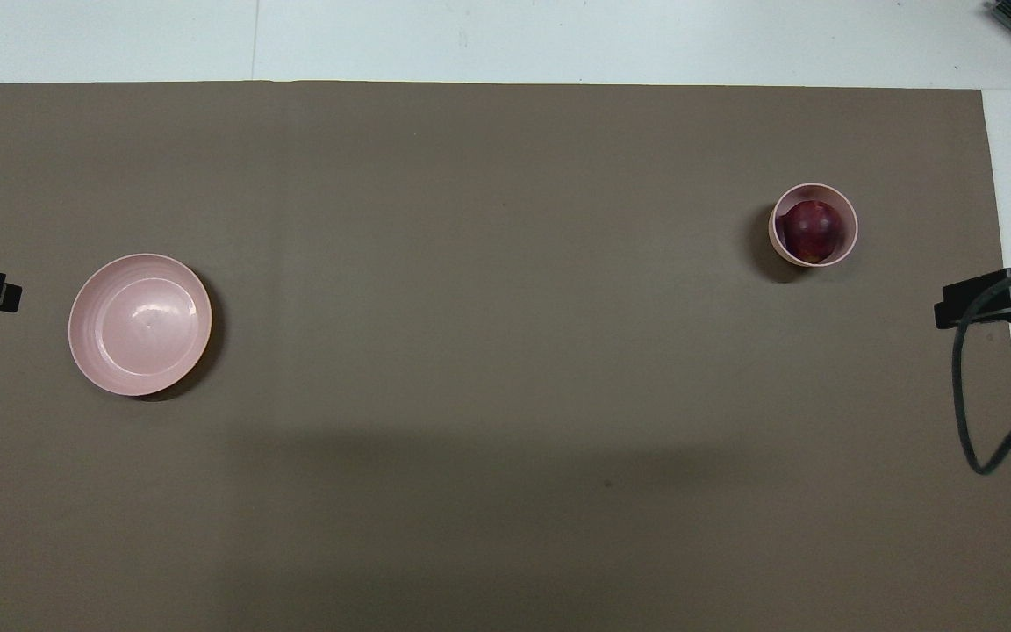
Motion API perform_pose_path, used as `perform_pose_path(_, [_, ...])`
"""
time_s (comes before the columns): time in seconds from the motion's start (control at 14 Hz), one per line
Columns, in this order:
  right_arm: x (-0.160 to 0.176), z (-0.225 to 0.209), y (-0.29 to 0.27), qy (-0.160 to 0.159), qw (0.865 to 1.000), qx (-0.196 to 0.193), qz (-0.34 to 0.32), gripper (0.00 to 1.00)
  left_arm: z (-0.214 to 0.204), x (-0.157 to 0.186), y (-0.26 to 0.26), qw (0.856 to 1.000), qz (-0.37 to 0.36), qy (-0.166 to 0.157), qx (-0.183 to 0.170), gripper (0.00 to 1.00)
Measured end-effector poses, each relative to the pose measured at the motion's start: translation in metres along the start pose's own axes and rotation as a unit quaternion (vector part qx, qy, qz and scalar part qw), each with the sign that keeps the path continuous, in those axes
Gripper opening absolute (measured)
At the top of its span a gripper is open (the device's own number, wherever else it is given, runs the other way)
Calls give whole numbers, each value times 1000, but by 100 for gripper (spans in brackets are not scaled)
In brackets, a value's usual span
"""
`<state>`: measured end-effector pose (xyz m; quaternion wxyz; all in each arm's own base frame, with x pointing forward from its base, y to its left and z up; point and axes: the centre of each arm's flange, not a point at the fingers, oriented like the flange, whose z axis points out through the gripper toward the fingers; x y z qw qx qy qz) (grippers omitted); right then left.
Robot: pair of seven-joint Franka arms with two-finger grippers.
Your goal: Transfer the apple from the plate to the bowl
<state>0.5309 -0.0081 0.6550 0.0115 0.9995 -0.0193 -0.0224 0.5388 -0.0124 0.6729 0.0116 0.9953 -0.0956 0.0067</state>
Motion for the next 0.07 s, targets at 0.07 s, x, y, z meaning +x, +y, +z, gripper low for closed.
perform_pose_path(0.07, [0,0,0,-1,1000,0,0,100,0,0,0,1000,0,0,0,100])
